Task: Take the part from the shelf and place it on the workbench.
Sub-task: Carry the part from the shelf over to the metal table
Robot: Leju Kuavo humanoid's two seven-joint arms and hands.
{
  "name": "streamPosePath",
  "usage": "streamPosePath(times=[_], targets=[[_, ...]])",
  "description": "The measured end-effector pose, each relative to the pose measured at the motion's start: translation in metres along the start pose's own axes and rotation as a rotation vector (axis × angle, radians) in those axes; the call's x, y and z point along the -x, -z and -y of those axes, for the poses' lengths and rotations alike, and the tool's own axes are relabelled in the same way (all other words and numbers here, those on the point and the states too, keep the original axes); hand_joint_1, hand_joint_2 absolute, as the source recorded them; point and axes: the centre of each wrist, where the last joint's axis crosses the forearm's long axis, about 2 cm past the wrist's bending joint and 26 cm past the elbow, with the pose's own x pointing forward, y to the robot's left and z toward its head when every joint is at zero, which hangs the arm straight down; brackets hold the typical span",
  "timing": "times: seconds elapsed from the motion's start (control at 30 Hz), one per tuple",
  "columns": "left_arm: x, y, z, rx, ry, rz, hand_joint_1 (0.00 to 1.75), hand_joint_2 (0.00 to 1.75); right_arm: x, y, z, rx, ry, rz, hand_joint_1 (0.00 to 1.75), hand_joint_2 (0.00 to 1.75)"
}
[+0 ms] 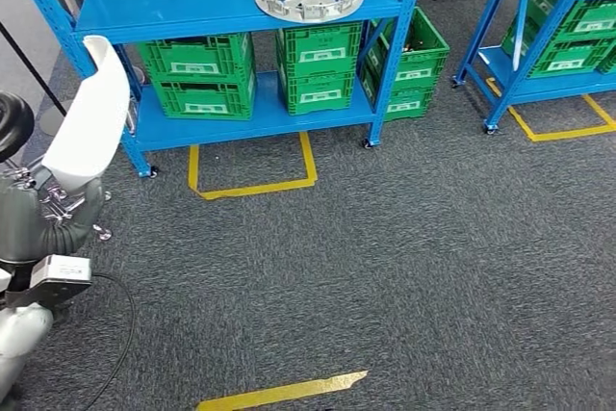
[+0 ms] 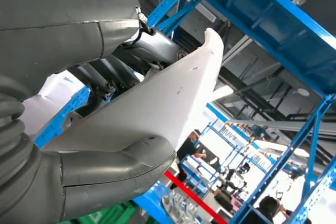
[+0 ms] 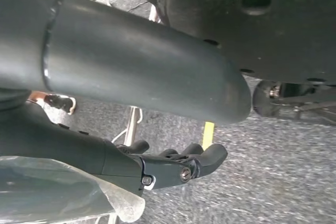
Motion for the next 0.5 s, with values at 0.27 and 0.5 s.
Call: streamPosePath(times=[0.27,0.5], targets=[[0.0003,0.0023,-0.0004,-0.003,0.003,0.001,1.75,1.75,-0.0012,0.0002,0.0003,0.000,-0.007,-0.003,0.00,0.00],[-0.0006,-0.0001,0.0026,0.014,0.004,-0.008,1.75,1.75,0.0000,0.0000,0.0001,0.001,-0.003,-0.008,0.00,0.00]])
